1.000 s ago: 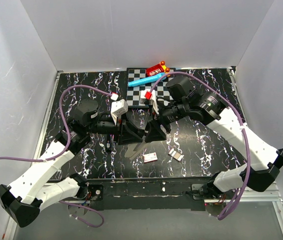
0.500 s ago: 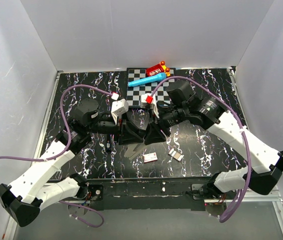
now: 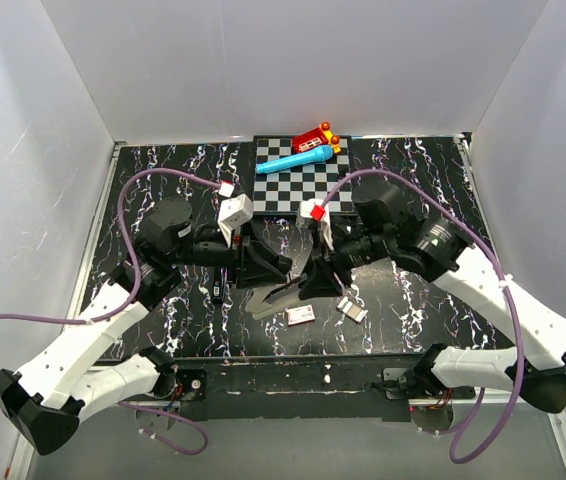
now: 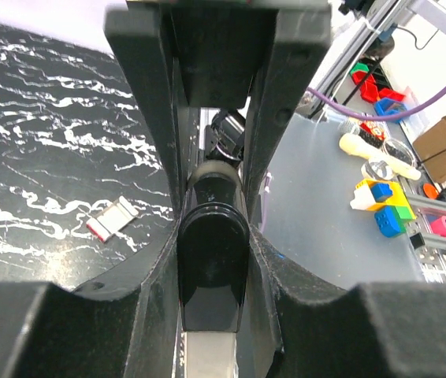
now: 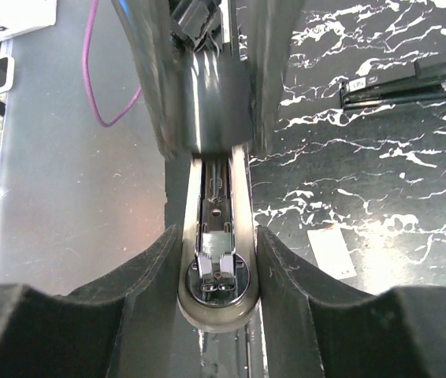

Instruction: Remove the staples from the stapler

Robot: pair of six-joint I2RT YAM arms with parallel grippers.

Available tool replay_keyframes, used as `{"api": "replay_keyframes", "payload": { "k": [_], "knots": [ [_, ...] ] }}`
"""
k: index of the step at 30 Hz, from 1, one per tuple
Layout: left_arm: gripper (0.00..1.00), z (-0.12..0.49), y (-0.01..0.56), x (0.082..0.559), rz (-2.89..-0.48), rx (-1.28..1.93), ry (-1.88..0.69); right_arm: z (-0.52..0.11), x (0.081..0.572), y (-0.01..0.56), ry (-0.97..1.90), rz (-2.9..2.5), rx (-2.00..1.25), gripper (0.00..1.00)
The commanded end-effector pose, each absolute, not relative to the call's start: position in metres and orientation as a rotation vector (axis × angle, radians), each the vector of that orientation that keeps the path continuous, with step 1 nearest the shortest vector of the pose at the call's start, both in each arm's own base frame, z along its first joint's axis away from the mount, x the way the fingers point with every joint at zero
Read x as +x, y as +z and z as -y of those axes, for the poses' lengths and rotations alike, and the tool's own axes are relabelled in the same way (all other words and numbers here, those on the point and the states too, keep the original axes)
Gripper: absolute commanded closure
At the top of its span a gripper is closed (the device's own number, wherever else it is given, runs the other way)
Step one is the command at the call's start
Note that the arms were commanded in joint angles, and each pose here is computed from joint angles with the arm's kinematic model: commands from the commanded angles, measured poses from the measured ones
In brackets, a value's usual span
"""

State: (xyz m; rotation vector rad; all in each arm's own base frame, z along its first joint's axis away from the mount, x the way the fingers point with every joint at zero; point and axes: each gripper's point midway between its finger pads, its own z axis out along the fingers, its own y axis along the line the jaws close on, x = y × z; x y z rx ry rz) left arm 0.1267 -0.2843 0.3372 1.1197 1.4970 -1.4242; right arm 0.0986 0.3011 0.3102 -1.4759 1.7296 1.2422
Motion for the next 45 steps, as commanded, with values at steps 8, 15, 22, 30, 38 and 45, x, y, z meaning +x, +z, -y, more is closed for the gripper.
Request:
{"api": "replay_keyframes", "payload": {
  "k": [8,15,22,30,38,45],
  "knots": [
    [1.00,0.276,0.407,0.121,-1.243,1.004,-1.390,-0.293,0.092,0.306,1.254,-1.691,-1.354,0.99],
    [1.00,0.282,0.394,0.125,-1.280,1.014,-1.407,-0.297,0.100,0.329,1.232,-1.654,-1.283,0.99],
    [1.00,0.286,0.379,0.128,-1.321,1.039,-1.417,-0.292,0.106,0.340,1.173,-1.681,-1.269,0.84],
    [1.00,0.289,0.371,0.131,-1.332,1.054,-1.408,-0.287,0.108,0.350,1.125,-1.651,-1.286,0.69],
    [1.00,0.290,0.358,0.131,-1.373,1.073,-1.417,-0.285,0.105,0.358,1.128,-1.624,-1.308,0.52],
    [1.00,0.290,0.356,0.132,-1.379,1.076,-1.412,-0.286,0.108,0.364,1.109,-1.614,-1.304,0.49]
  ]
}}
